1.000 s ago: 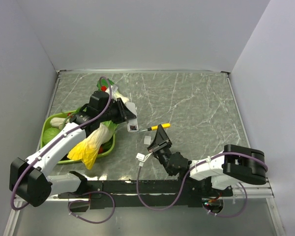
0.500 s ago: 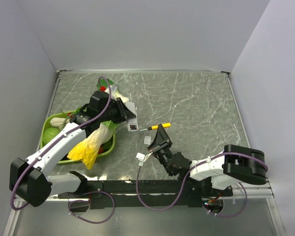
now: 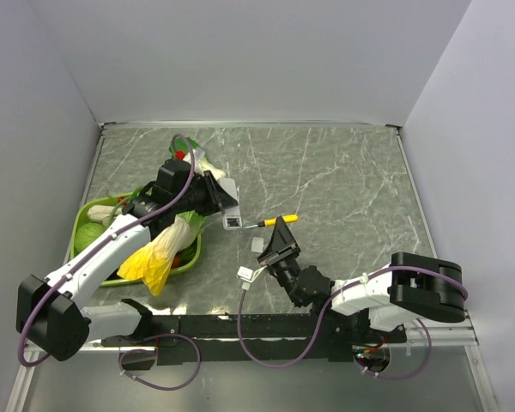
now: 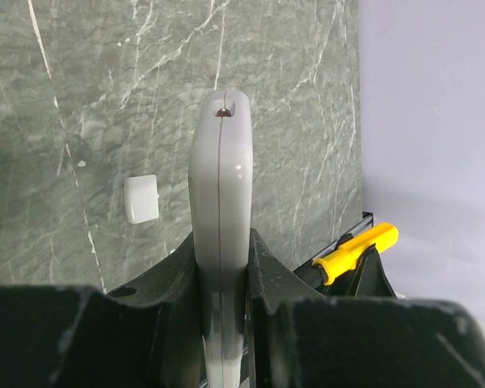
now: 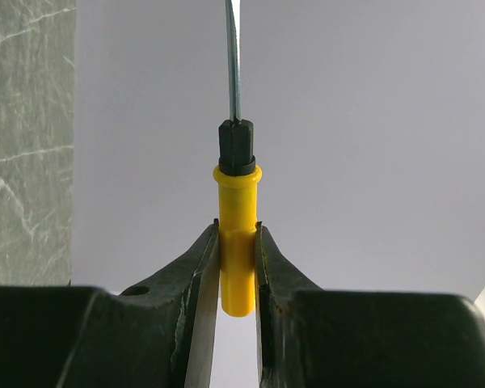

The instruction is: Unload the batteries from the remote control

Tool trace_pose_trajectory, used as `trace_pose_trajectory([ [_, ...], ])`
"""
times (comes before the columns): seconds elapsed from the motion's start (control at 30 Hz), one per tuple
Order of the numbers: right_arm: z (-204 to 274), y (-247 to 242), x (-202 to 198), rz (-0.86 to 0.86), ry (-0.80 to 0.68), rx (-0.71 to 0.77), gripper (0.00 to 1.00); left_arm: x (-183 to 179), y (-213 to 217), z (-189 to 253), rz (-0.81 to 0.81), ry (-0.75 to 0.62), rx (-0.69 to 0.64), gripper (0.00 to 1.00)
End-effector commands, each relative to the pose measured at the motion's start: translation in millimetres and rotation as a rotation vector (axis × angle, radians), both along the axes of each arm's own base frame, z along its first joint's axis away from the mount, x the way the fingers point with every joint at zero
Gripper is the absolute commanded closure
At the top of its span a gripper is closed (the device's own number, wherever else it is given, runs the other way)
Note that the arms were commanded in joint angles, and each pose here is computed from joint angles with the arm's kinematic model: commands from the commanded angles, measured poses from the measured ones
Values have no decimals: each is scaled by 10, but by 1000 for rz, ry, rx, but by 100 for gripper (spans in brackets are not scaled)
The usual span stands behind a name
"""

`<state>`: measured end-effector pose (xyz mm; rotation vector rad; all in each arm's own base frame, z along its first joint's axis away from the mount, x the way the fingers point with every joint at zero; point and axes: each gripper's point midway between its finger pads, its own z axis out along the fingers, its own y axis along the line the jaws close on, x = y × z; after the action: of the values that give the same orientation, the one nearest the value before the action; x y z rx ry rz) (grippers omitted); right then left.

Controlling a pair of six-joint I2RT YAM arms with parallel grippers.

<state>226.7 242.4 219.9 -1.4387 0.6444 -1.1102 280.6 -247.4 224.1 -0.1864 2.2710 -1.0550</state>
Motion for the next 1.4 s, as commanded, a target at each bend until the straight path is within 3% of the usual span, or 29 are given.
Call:
trace_pose_trajectory([
  [0.0, 761, -218, -74, -91, -232, 73, 100, -45, -63, 152, -15, -23, -45, 99],
  [1.37, 592, -103, -53, -73, -230, 6, 100, -35, -65, 133, -4, -22, -45, 99],
])
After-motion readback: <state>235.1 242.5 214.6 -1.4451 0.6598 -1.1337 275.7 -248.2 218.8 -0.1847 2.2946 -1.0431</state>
